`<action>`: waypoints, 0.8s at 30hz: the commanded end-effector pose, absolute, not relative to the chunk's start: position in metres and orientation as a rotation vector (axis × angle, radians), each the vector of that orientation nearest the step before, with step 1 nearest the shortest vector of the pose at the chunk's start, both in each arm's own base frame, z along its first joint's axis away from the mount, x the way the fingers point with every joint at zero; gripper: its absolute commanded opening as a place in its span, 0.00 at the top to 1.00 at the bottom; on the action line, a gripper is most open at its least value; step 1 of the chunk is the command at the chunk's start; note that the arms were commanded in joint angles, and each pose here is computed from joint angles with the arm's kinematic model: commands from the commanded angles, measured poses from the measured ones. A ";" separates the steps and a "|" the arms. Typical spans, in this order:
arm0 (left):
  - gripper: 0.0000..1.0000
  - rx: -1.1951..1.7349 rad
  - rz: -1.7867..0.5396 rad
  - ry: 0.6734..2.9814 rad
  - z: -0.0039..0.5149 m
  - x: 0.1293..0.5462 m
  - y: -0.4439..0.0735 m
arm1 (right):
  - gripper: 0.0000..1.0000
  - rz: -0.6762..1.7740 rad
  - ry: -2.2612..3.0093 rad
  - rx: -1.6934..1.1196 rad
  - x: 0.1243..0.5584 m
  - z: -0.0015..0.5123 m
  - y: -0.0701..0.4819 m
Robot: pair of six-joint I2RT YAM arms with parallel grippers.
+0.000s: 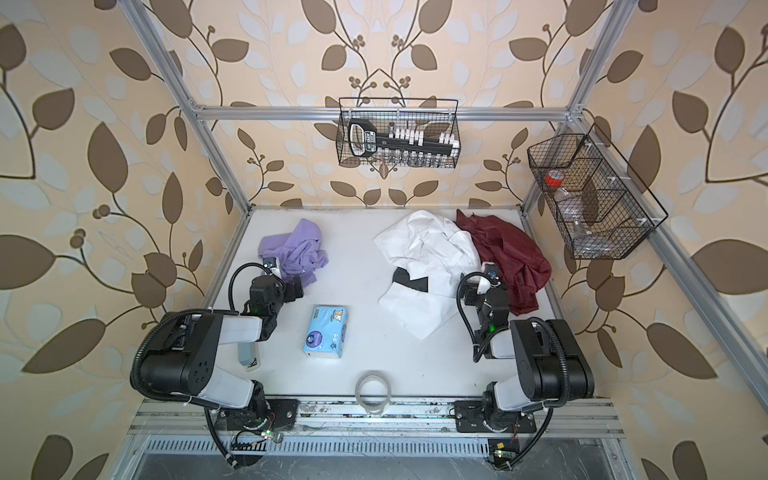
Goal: Pick out a specific cloth from the pile
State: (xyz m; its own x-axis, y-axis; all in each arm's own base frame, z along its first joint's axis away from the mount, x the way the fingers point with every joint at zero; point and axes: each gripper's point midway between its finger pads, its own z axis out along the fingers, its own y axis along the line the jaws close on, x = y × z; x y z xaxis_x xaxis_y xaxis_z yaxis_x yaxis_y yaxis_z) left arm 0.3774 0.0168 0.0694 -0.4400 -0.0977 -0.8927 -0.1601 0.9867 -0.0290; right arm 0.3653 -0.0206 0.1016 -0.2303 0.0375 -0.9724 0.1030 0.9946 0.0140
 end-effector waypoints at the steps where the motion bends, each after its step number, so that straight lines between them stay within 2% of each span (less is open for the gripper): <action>1: 0.01 -0.186 0.045 2.009 0.077 0.381 0.015 | 0.00 -0.047 1.758 0.094 0.373 0.115 -0.019; 24: 0.01 -0.180 0.045 2.009 0.078 0.382 0.015 | 0.00 -0.045 1.760 0.091 0.373 0.115 -0.019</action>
